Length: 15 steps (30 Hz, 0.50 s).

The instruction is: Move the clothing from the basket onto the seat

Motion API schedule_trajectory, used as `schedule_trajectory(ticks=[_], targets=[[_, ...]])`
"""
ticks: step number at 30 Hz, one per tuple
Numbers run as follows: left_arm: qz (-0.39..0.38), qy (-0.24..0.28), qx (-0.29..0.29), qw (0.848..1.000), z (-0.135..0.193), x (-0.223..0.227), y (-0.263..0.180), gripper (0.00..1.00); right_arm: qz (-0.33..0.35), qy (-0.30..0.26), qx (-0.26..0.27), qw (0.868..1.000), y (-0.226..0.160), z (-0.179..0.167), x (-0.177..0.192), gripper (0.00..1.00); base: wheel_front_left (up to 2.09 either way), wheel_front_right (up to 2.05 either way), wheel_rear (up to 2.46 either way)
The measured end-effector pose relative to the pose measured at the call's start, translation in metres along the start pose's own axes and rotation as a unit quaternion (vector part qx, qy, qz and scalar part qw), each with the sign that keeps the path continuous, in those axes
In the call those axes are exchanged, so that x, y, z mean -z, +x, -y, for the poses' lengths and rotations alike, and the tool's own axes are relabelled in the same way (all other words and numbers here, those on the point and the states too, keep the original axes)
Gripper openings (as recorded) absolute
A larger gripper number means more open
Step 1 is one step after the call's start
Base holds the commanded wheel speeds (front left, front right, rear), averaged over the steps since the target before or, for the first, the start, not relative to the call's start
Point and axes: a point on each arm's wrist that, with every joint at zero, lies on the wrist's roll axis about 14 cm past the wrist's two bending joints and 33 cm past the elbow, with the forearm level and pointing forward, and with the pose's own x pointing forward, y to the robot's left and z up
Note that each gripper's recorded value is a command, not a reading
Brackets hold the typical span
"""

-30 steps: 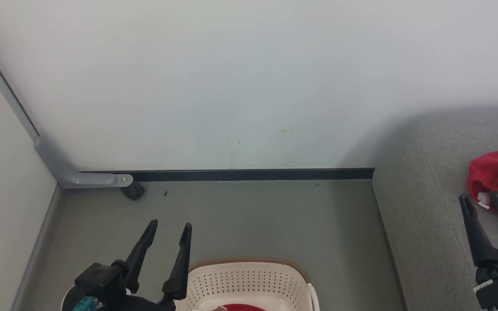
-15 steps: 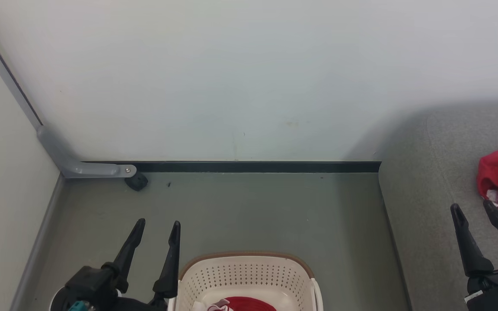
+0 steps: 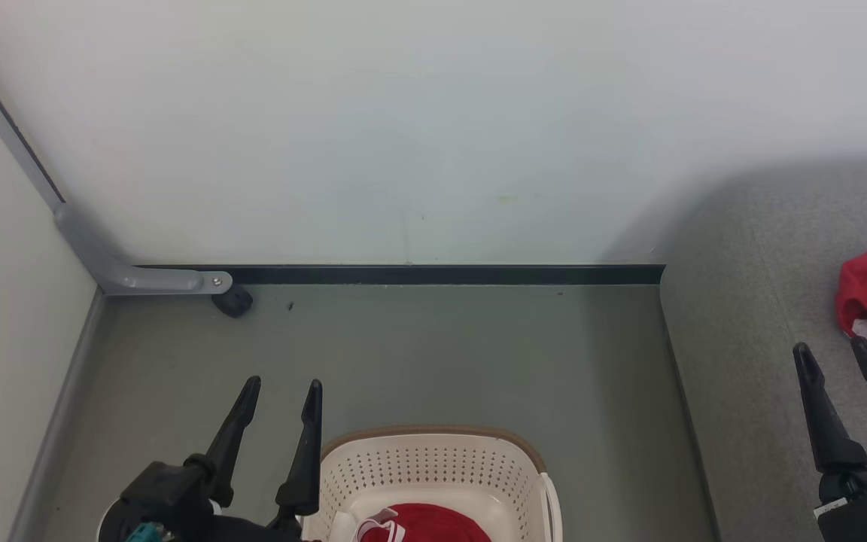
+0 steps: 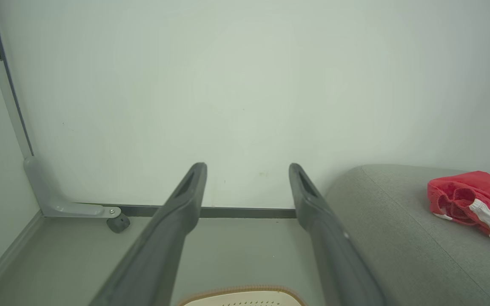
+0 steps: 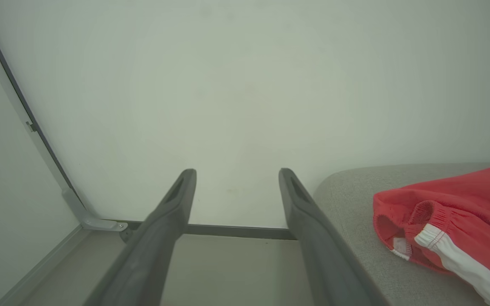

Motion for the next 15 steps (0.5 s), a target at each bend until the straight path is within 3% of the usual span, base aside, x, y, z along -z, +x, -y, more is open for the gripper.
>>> schedule_trajectory(ticks=[15], targets=[[-0.032, -0.001, 0.011, 0.999, 0.008, 0.022, 0.025, 1.0, -0.014, -0.001, -0.002, 1.0, 0.017, 0.007, 0.014, 1.0, 0.0, 0.0, 0.0]])
